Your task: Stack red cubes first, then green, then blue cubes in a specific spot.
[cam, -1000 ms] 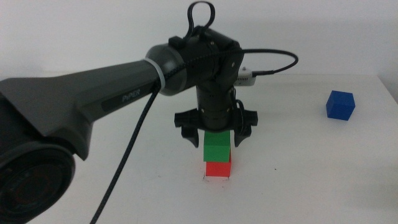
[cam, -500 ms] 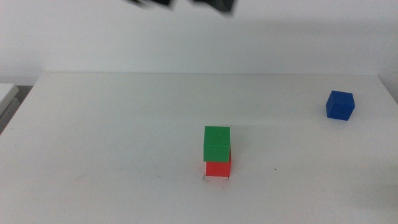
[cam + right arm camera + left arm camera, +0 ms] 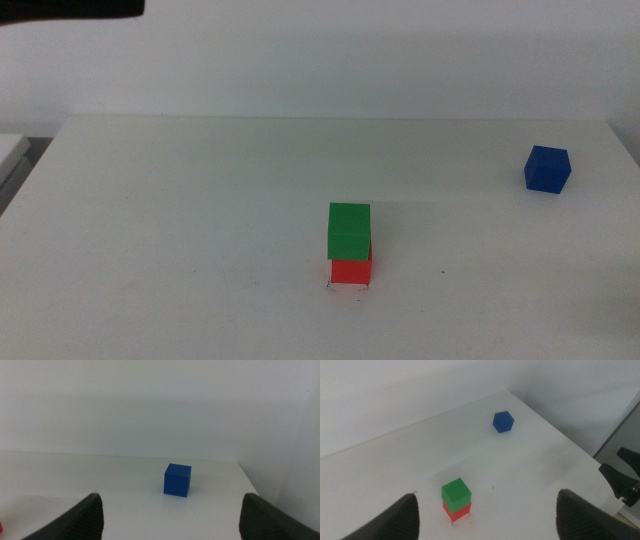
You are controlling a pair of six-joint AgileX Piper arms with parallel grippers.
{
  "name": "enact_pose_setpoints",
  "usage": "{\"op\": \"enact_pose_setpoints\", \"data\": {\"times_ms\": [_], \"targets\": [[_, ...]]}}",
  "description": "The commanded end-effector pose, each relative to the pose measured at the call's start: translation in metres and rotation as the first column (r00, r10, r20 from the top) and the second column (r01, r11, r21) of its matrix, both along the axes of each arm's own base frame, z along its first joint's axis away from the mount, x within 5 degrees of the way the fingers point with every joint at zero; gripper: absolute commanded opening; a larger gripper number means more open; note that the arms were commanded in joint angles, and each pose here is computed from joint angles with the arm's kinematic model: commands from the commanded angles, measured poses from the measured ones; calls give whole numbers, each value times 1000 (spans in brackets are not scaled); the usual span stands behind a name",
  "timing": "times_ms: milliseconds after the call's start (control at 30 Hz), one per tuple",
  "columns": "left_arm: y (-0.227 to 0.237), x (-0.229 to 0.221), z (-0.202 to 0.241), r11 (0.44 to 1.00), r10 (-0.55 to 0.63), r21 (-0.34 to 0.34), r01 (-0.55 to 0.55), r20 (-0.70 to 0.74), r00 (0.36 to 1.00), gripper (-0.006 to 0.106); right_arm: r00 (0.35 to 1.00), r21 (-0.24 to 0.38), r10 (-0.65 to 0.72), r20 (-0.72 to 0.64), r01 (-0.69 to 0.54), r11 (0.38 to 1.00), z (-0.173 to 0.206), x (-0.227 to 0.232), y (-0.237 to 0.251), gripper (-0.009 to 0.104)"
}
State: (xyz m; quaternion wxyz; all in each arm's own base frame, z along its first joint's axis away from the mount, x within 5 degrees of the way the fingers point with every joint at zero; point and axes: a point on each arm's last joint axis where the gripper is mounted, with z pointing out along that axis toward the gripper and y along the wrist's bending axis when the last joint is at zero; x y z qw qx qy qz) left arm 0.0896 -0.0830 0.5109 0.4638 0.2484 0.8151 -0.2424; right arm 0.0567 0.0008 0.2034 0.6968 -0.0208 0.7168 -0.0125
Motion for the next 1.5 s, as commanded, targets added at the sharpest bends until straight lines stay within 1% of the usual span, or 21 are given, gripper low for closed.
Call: {"op": "enact_pose_setpoints", "data": {"times_ms": [0,200,233,300,367,400,433,500,600,667,733,800,867,933,967,1067,1100,1167,1200,1367,1467], "targets": [[1,-2,2,1000,0,-15,0,20,1000,94,1000,-5,-7,8,7,1000,0,0,0,93],[1,-2,2,1000,-1,-14,1,22,1000,94,1000,-5,-8,15,8,1000,1,0,0,93],[1,-2,2,1000,-1,-14,1,22,1000,94,998,50,-11,67,8,999,5,0,-1,93],[1,-2,2,1000,-1,-14,1,22,1000,94,991,55,-13,132,6,998,11,-1,-1,93],[1,-2,2,1000,-1,-14,1,22,1000,94,989,135,-14,150,-7,991,25,-3,-1,93],[1,-2,2,1000,-1,-14,1,22,1000,94,990,158,-11,143,-12,987,38,-5,0,93],[2,-1,2,1000,2,-12,-1,24,1000,94,994,181,-8,112,-13,983,49,-3,0,93],[2,-1,2,1000,5,-9,-4,26,1000,94,999,221,2,-39,7,975,75,11,1,93],[1,0,1,1000,4,-5,-4,27,1000,94,947,215,17,-320,55,975,108,55,2,93],[2,0,1,1000,8,-2,-8,30,1000,94,906,181,19,-422,64,981,119,90,2,93],[3,0,2,1000,13,1,-13,35,999,94,878,173,19,-479,73,982,126,125,2,93],[3,0,2,1000,14,3,-14,36,999,94,847,182,22,-531,89,979,127,163,3,93],[3,0,2,1000,14,3,-14,36,999,94,812,166,20,-583,95,981,121,196,3,93],[2,0,1,1000,14,4,-14,35,999,94,798,161,20,-603,98,982,118,224,3,93],[2,0,1,1000,14,4,-14,35,999,94,787,178,24,-616,110,978,114,238,3,93],[2,0,1,1000,14,4,-14,35,999,94,759,262,55,-649,155,953,102,268,6,93],[2,0,1,1000,14,4,-14,35,999,94,742,258,62,-667,153,954,98,275,6,93],[2,0,1,1000,14,4,-14,35,999,94,688,199,64,-723,118,973,89,284,6,93],[2,0,1,1000,14,4,-14,35,999,94,660,182,57,-749,123,976,85,292,6,93],[2,0,1,1000,14,4,-14,35,999,94,549,111,-18,-835,201,973,70,345,-1,93],[2,0,1,1000,14,4,-14,35,999,94,465,40,-80,-882,241,970,59,372,-7,93]]}}
